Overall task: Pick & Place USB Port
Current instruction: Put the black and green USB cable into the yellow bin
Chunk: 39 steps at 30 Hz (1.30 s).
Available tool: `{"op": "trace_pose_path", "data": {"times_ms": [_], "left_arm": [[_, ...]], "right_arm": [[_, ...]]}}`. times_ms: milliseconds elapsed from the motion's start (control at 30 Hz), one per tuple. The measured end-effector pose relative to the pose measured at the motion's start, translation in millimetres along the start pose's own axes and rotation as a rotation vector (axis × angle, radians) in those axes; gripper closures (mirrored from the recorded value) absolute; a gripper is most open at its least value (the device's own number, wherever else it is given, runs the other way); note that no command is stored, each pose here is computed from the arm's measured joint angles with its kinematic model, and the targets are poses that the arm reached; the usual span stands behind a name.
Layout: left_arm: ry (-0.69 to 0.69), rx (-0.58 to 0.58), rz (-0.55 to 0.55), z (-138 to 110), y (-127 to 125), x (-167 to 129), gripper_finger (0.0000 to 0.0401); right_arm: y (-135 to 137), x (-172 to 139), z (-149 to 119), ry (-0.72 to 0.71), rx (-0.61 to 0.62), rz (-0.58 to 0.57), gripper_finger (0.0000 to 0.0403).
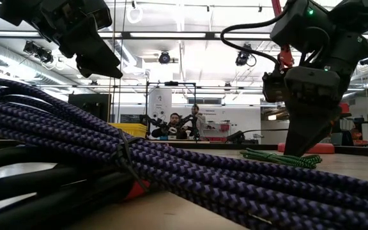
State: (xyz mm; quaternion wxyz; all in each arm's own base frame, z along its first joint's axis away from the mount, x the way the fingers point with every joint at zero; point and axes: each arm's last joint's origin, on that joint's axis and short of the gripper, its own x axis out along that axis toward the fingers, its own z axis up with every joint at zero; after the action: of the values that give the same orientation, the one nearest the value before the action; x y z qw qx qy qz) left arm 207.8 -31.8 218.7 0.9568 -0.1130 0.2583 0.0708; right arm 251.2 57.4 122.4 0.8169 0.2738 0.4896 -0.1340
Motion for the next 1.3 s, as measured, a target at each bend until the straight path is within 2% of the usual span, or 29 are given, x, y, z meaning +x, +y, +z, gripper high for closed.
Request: {"op": "trace_pose_path", "data": {"times_ms": [100,267,500,633,833,1000,1133,1300], "left_arm": [[-0.002,0.000,0.006,0.1,0.2,0.0,0.0188],[-0.003,0.000,0.008,0.1,0.2,0.0,0.0188],[-0.003,0.000,0.008,0.1,0.2,0.0,0.0188],[-0.003,-0.003,0.008,0.1,0.2,0.0,0.0188],[-0.017,-0.007,0.004,1.3,-0.2,0.0,0.0188],[-0.090,-0.012,0.020,7.6,-1.2,-0.2,0.0188],[-0.205,0.020,-0.011,18.9,-4.4,-1.8,0.0188],[-0.438,0.061,-0.045,41.6,-6.8,-8.4,0.0188]], "right_arm": [[-0.5,0.2,-0.3,-0.002,-0.003,-0.008,0.0295],[-3.2,0.0,-1.7,0.003,-0.039,-0.050,0.0388],[1.0,-1.7,4.2,-0.020,-0.090,-0.026,0.0400],[11.5,-12.9,20.6,-0.033,-0.143,-0.026,0.0401],[23.3,-47.5,50.6,-0.051,-0.241,-0.146,0.0402],[33.7,-84.7,80.0,-0.181,-0.343,-0.179,0.0402],[38.0,-118.1,101.9,-0.391,-0.415,-0.180,0.0403],[49.5,-145.6,124.5,-0.677,-0.512,-0.043,0.0403]]}}
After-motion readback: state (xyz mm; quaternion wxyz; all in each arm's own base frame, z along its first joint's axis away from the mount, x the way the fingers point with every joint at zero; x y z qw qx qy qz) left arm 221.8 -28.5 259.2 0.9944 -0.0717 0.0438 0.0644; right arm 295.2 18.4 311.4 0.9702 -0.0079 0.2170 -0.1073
